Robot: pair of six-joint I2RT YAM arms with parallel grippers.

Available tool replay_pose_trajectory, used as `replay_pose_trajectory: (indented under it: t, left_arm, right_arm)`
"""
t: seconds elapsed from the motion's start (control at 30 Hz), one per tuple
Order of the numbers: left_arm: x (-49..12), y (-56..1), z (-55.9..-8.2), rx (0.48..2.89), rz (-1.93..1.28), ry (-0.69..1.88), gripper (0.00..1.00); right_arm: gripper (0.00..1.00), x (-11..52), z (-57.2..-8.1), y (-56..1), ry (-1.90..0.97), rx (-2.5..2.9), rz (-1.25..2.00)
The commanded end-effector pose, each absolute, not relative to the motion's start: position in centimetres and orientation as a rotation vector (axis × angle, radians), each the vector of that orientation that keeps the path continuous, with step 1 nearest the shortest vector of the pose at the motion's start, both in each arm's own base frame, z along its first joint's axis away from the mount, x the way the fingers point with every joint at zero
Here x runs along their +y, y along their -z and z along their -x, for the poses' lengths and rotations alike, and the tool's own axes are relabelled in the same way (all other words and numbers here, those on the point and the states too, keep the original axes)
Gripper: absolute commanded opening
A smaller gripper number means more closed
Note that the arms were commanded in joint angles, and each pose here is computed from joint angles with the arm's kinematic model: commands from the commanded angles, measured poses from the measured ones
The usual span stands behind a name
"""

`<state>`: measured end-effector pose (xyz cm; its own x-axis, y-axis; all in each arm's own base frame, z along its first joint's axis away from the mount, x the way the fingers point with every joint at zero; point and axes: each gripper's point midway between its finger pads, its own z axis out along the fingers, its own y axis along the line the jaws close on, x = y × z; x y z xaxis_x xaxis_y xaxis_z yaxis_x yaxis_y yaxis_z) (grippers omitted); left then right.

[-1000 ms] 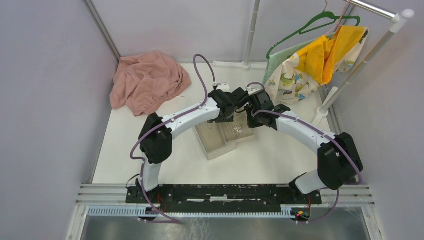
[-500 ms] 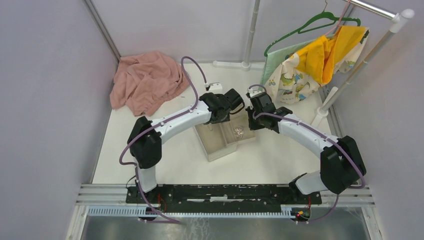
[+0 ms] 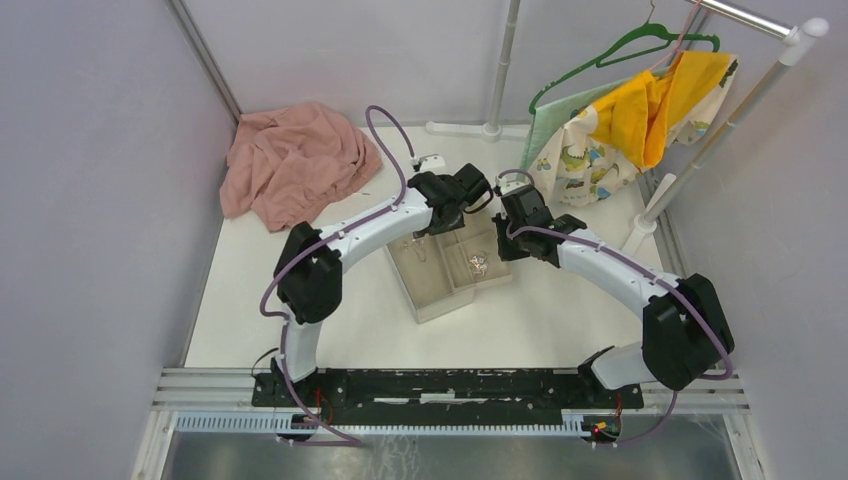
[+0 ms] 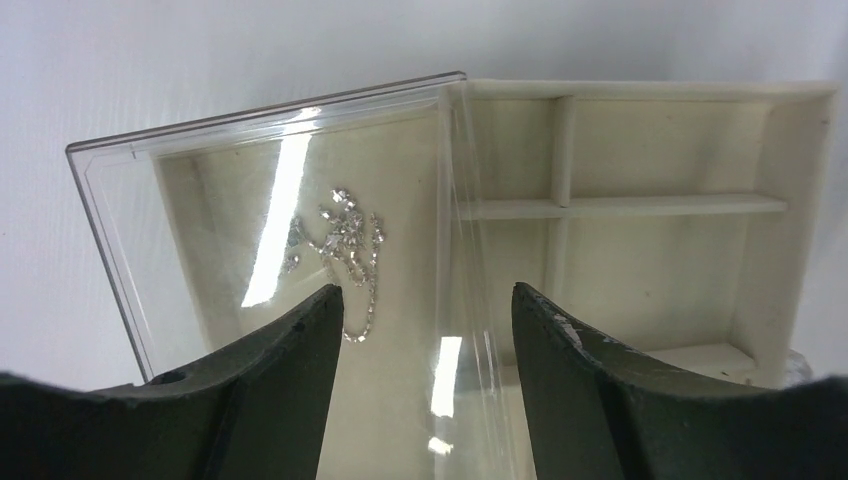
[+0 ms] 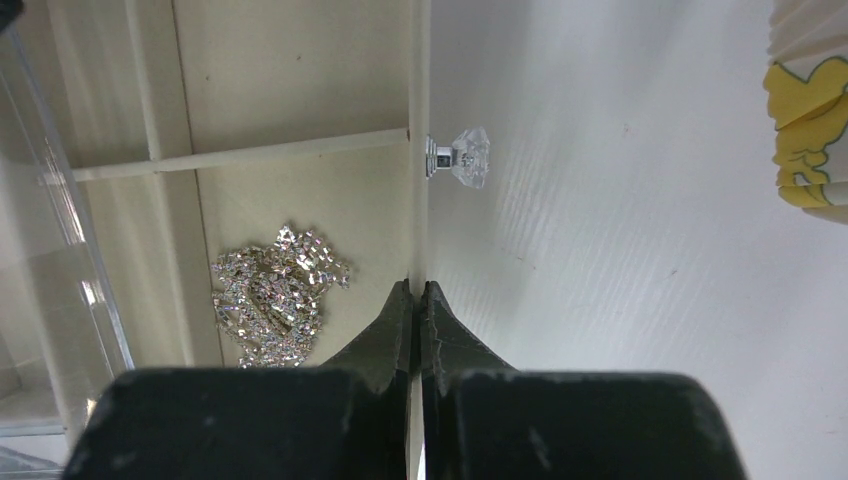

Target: Organize the mixed jewelry

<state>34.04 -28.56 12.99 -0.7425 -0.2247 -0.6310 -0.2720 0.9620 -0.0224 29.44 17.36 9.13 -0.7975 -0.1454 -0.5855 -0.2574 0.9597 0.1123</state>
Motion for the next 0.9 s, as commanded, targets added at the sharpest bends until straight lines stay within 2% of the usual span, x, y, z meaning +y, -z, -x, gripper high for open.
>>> replay_pose_trajectory:
  t: [0.0, 0.17, 0.5, 0.87]
  left_arm:
    - [-28.7, -12.8, -34.3, 2.418, 0.408, -0.108, 0.69]
    - [-28.3, -12.1, -34.1, 2.440, 0.395, -0.165, 0.68]
    - [-27.4, -11.6, -33.5, 2.487, 0.275, -0.238, 0.54]
    - [-25.4, -11.7, -34.4, 2.501, 0.157, -0.313, 0.54]
  right_arm:
    - [0.00, 17.9, -30.2, -11.2, -0.291, 2.430, 0.253]
    - [0.00, 17.9, -30.3, -11.3, -0.294, 2.425, 0.249]
    - [0.00, 16.8, -30.3, -12.0, -0.228, 2.399, 0.245]
    - [0.00, 15.9, -29.7, -12.6, -0.205, 2.380, 0.246]
